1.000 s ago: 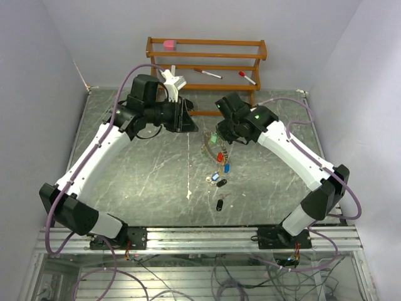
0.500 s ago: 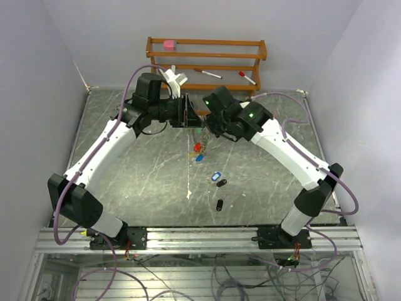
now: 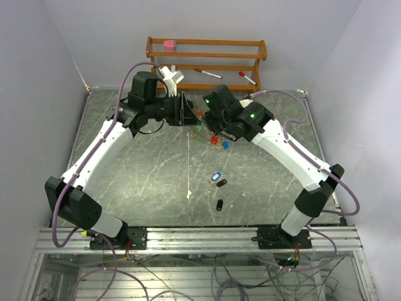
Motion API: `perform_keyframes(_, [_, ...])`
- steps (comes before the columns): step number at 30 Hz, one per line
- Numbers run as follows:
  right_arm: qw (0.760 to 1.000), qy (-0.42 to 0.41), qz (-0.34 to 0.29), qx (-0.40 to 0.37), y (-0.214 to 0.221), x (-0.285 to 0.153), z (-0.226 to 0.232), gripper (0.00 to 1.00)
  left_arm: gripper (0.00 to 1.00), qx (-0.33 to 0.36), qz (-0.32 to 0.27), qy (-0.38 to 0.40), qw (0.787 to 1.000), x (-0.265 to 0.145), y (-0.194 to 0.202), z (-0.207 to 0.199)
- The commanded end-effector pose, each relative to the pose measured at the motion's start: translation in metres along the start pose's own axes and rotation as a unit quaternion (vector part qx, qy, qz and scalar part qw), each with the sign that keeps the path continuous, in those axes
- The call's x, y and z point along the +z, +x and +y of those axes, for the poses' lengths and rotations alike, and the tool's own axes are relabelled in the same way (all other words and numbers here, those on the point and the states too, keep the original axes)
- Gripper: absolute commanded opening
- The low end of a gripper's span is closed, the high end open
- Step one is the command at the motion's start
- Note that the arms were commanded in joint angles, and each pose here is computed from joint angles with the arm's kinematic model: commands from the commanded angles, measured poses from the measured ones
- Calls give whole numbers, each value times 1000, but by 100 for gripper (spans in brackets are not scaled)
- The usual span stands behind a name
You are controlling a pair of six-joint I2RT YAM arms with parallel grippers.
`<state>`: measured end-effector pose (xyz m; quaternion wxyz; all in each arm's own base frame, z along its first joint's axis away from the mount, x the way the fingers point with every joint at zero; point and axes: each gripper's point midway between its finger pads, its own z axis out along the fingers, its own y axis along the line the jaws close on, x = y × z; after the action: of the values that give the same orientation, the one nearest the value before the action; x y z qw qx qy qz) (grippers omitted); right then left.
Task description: Put the keys on the keyring
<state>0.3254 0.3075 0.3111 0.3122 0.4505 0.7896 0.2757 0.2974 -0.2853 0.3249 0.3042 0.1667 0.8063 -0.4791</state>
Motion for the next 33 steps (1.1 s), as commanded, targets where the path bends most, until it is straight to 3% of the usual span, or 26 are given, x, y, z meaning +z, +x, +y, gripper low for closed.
perform_keyframes(1, [998,-59,7,30,-8,-27,26,0,34,32,-22,-14,999,-15,-11,-6])
perform_keyframes(13, [995,-85,39,29,1,-39,37,0,33,39,-14,-62,997,-21,1,16])
perform_keyframes(25, [996,-84,24,27,-3,-35,29,0,38,22,-47,-22,998,-32,-11,-6])
perform_keyframes(30, [995,-93,31,29,-2,-37,34,0,43,8,-44,-19,999,-27,-10,-2])
perform_keyframes(33, [994,-99,36,29,0,-39,36,0,51,4,-41,-20,999,-23,-10,1])
